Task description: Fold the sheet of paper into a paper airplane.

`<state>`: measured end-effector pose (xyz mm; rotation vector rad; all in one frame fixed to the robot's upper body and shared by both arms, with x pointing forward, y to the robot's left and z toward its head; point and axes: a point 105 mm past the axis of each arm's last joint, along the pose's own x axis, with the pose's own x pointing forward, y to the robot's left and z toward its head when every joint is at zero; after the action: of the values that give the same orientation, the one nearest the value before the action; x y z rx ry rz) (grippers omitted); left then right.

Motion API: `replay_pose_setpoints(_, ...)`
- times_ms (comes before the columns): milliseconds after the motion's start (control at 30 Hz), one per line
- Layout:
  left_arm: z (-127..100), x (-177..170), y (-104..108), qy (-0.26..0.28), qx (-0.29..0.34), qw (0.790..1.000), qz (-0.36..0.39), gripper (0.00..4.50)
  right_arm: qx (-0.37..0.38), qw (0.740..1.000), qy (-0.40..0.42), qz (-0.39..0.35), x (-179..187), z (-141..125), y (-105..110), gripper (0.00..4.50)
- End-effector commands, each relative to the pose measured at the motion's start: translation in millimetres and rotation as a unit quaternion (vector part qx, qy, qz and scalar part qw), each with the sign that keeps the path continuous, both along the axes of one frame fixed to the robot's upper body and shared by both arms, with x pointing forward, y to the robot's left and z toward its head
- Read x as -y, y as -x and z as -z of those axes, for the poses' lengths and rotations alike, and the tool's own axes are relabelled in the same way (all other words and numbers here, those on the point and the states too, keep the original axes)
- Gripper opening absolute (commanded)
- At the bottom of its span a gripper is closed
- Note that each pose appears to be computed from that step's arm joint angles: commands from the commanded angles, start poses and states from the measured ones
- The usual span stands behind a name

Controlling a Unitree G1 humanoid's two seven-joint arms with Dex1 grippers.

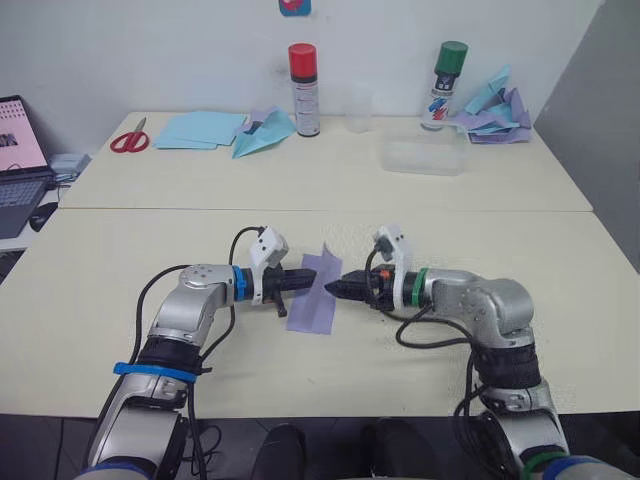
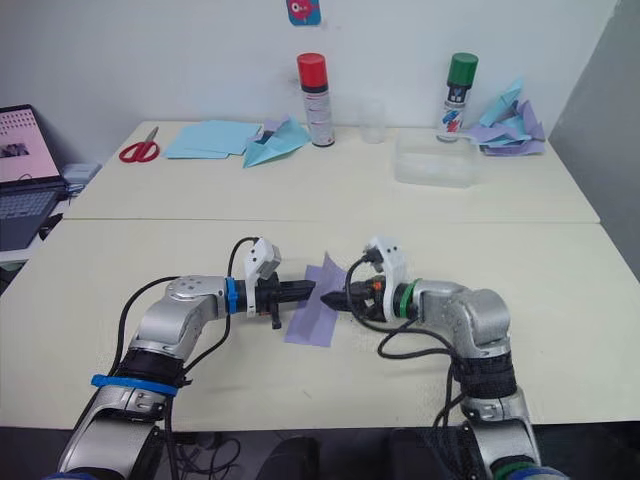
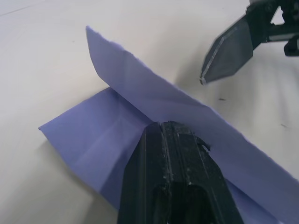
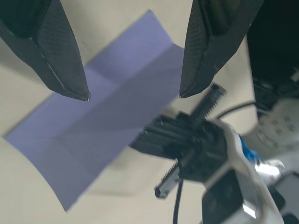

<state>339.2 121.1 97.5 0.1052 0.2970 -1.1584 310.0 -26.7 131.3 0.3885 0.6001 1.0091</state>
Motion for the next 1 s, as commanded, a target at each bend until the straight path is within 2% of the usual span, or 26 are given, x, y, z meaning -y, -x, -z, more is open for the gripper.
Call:
replay_pose_setpoints(33, -16.0, 4.4, 2.8, 0.015, 0.023, 1.0, 0.008, 0.0, -0.033, 0.999, -0.028, 0.016, 0.7, -10.6, -0.2, 3.16)
replay_pose_setpoints(200, -20.0, 8.9, 6.6, 0.019, 0.025, 0.999, 0.016, 0.0, -0.083, 0.995, -0.046, 0.035, 0.7, -7.1, -2.4, 3.16)
replay_pose_setpoints(767, -14.5, 23.6, 16.0, 0.024, 0.018, 0.999, 0.034, 0.0, -0.122, 0.99, -0.036, 0.055, -3.8, 4.7, -4.6, 3.16)
replay_pose_setpoints(867, -12.1, 21.0, 16.0, 0.018, 0.016, 0.999, 0.033, 0.0, -0.127, 0.99, -0.027, 0.063, -0.7, 8.8, -5.4, 2.58)
replay_pose_setpoints(1000, -1.2, 15.7, 16.3, -0.011, 0.014, 0.999, 0.03, 0.0, -0.131, 0.989, -0.02, 0.068, 2.0, 12.6, -5.4, 1.13)
